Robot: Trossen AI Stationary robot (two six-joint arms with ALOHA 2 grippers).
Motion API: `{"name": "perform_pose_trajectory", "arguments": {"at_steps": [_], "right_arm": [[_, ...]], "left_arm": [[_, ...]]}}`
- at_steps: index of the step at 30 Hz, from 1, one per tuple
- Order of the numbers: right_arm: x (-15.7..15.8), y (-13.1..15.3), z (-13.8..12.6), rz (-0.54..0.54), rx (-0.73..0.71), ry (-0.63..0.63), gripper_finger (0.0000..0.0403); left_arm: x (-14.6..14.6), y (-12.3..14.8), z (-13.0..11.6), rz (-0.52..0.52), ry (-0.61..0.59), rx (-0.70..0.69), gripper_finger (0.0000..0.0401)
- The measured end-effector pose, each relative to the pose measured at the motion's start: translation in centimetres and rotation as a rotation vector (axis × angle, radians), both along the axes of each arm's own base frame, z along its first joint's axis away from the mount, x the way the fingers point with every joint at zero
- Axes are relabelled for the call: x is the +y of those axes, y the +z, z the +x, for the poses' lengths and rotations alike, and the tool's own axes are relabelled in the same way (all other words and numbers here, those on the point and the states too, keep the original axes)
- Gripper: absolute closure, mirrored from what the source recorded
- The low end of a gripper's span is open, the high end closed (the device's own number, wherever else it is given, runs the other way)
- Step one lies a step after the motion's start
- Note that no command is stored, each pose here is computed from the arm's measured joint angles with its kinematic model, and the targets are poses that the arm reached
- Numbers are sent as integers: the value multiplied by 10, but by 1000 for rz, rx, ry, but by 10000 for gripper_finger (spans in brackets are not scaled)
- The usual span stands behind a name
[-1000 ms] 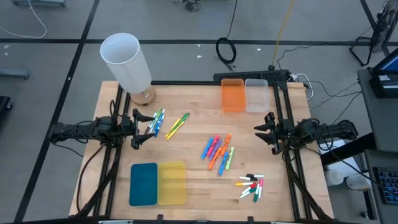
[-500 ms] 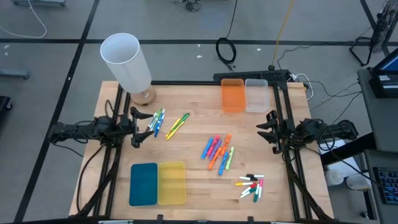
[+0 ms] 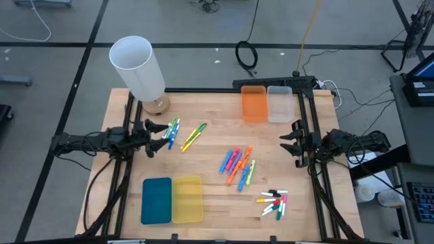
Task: Pick & Place Markers
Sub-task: Put the brown marker pen into the transparent bin
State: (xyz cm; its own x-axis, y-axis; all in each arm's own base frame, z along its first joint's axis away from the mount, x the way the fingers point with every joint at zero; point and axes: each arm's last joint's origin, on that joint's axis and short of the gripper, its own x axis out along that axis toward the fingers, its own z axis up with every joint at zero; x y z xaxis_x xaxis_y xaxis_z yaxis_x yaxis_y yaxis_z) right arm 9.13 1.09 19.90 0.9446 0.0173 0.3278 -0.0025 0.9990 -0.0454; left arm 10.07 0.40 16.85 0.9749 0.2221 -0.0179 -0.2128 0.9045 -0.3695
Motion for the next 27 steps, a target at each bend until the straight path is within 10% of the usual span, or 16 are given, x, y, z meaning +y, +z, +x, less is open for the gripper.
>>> {"name": "perform_pose_trajectory", "arguments": {"at_steps": [9, 19, 27], "right_arm": [[0, 0, 0, -51, -3, -20, 286], [0, 1, 0, -45, -10, -19, 286], [0, 1, 0, -45, -8, -15, 287]], "left_arm": [[3, 11, 21, -61, 138, 239, 150], [12, 33, 53, -362, 253, 855, 335], [29, 18, 58, -577, 510, 1204, 328]]}}
